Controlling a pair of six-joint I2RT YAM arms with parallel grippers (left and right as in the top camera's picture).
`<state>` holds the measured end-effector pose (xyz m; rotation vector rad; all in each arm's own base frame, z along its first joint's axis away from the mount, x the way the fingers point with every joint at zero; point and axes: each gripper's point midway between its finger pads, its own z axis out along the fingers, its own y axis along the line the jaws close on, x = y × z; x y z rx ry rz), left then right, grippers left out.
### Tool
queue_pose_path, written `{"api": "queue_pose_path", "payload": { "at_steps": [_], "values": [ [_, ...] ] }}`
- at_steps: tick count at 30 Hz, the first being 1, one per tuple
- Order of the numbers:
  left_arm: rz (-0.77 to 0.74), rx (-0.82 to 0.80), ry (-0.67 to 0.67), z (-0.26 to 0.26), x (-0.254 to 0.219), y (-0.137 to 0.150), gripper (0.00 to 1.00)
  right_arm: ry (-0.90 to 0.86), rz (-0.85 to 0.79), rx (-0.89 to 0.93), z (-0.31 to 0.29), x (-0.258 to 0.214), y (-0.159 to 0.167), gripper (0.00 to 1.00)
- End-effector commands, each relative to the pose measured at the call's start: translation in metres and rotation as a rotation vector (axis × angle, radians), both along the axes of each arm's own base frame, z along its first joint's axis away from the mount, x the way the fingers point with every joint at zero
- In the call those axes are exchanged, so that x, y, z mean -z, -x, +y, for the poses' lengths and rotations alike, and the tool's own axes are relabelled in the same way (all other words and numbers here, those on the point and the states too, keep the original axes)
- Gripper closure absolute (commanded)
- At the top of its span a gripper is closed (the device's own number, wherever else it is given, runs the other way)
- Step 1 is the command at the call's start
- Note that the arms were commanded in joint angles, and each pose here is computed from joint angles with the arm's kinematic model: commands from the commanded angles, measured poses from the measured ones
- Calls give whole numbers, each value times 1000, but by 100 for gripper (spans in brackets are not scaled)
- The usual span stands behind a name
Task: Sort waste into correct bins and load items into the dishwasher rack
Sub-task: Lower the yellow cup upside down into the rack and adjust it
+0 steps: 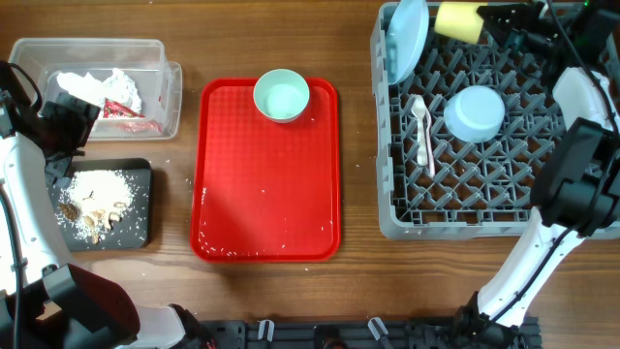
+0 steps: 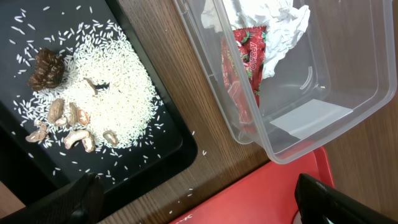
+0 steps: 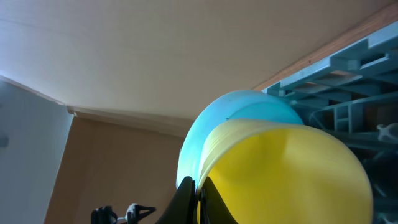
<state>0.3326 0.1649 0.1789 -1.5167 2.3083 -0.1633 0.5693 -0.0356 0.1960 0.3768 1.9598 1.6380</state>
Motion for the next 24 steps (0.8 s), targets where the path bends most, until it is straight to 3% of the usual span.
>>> {"api": "queue_pose_path", "payload": {
  "at_steps": [1, 24],
  "values": [
    [-8, -7, -2, 3, -3, -1, 0, -1, 47, -2, 19, 21, -5, 96],
    [-8, -7, -2, 3, -3, -1, 0, 70, 141, 69, 14, 54, -6, 96]
  ]
}}
